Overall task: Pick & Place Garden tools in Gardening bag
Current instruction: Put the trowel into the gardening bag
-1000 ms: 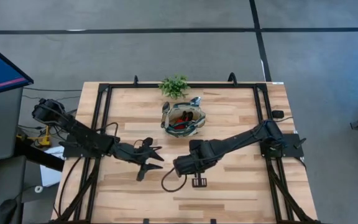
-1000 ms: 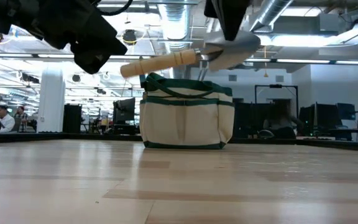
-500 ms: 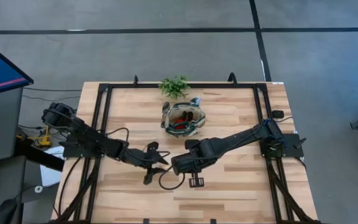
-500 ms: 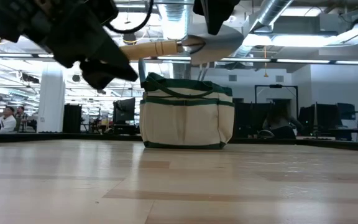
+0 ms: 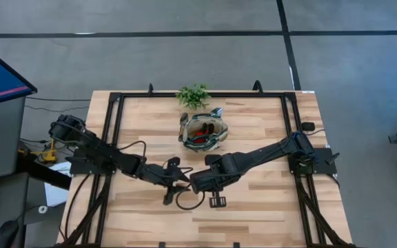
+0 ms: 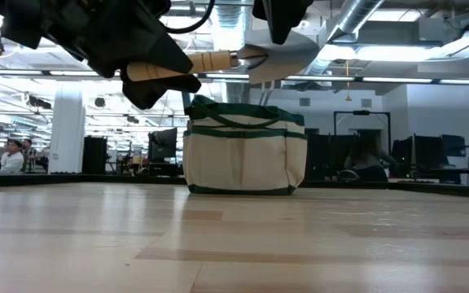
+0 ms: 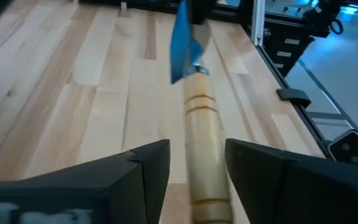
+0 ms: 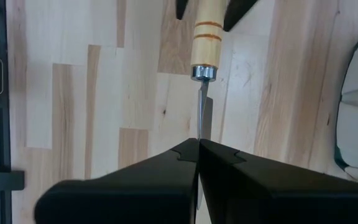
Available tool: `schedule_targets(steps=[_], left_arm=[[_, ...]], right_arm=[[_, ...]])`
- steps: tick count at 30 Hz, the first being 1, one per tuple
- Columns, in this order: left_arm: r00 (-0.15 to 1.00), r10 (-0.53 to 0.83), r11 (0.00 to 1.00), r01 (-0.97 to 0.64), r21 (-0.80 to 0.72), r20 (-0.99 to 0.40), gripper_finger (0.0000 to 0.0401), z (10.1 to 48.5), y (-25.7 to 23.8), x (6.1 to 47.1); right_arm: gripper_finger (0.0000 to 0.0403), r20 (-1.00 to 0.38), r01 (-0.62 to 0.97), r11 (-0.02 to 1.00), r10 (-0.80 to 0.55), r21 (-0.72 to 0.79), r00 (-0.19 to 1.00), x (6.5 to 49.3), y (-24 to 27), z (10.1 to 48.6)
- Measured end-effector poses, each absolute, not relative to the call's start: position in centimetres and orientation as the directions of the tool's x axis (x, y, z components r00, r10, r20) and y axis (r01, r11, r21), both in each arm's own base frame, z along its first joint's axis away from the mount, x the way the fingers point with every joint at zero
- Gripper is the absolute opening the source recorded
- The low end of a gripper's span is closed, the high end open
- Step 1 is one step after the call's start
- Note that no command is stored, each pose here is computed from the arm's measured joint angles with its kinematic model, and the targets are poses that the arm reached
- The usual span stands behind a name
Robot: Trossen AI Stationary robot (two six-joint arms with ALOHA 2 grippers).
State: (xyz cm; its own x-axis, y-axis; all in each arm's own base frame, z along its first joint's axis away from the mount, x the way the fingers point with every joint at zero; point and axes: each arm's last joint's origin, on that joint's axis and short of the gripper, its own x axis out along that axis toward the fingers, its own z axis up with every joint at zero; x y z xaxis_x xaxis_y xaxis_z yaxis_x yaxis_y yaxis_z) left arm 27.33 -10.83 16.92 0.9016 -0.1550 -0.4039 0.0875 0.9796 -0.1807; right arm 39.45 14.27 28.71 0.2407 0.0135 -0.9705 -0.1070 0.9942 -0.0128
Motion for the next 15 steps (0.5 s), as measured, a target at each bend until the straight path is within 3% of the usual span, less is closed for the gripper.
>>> schedule_targets(steps=[15], left_arm=[[0.901, -0.160, 0.979, 0.091, -0.184, -0.404, 0.0072, 16.93, -10.85, 27.33]], right_arm=[[0.0000, -0.970, -0.106, 0.994, 0.013, -0.013, 0.241, 39.45, 14.27, 28.70]])
